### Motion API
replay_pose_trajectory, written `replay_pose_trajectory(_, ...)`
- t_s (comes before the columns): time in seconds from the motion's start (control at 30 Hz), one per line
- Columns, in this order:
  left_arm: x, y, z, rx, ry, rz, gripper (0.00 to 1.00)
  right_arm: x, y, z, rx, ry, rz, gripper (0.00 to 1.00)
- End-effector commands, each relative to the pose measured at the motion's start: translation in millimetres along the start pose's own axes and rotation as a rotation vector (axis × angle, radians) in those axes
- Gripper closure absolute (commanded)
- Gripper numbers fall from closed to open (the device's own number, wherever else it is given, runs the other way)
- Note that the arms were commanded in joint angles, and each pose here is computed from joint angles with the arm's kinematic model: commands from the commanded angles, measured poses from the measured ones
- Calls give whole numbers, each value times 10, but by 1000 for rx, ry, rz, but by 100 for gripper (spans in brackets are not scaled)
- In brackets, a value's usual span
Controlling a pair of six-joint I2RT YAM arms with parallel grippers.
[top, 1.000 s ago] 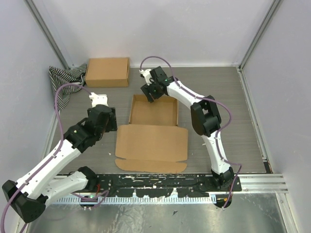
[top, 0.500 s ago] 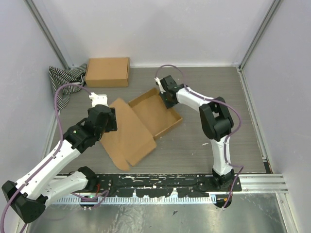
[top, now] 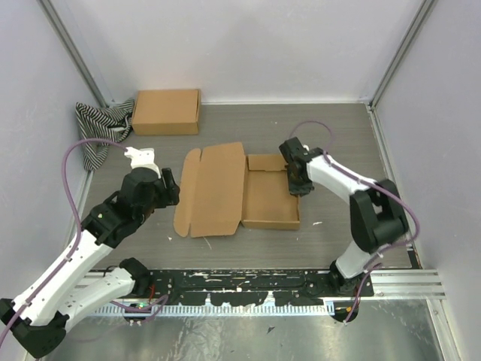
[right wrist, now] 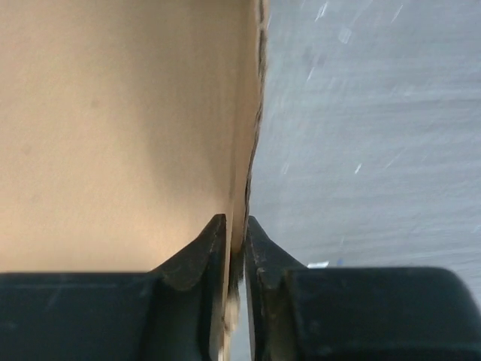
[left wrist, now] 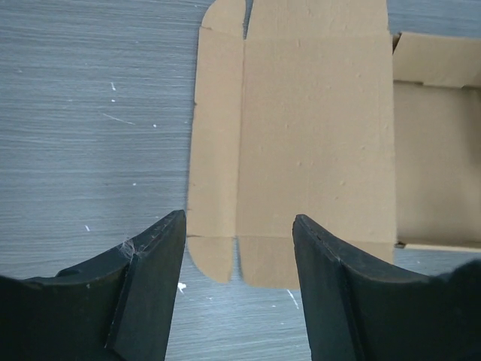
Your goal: Fold the paper box
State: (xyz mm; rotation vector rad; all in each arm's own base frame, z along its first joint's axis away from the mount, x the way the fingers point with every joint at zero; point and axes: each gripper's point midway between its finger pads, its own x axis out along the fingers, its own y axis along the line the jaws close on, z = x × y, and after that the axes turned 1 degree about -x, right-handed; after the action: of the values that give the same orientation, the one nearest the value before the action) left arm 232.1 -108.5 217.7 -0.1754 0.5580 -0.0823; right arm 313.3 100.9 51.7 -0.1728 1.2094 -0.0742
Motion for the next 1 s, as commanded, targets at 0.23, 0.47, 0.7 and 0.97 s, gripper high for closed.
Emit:
replay_pose_trajectory(0.23,-260,-223,-42,-176,75,-125,35,-1567,1121,-655,132,-156,661,49)
replay_pose_trajectory(0.47,-256,-234,-173,-190,113,-139,34,-1837,645,331,-37,-508,343,33)
replay_pose_trajectory(0.7,-84,-344,-295,-162,171,-151,35,-926,836,1245,-269,-384,315,41)
replay_pose_trajectory(0.97,157,-360,-253,-87,164,-100,35,-411,831,1420,-347,-314,314,39)
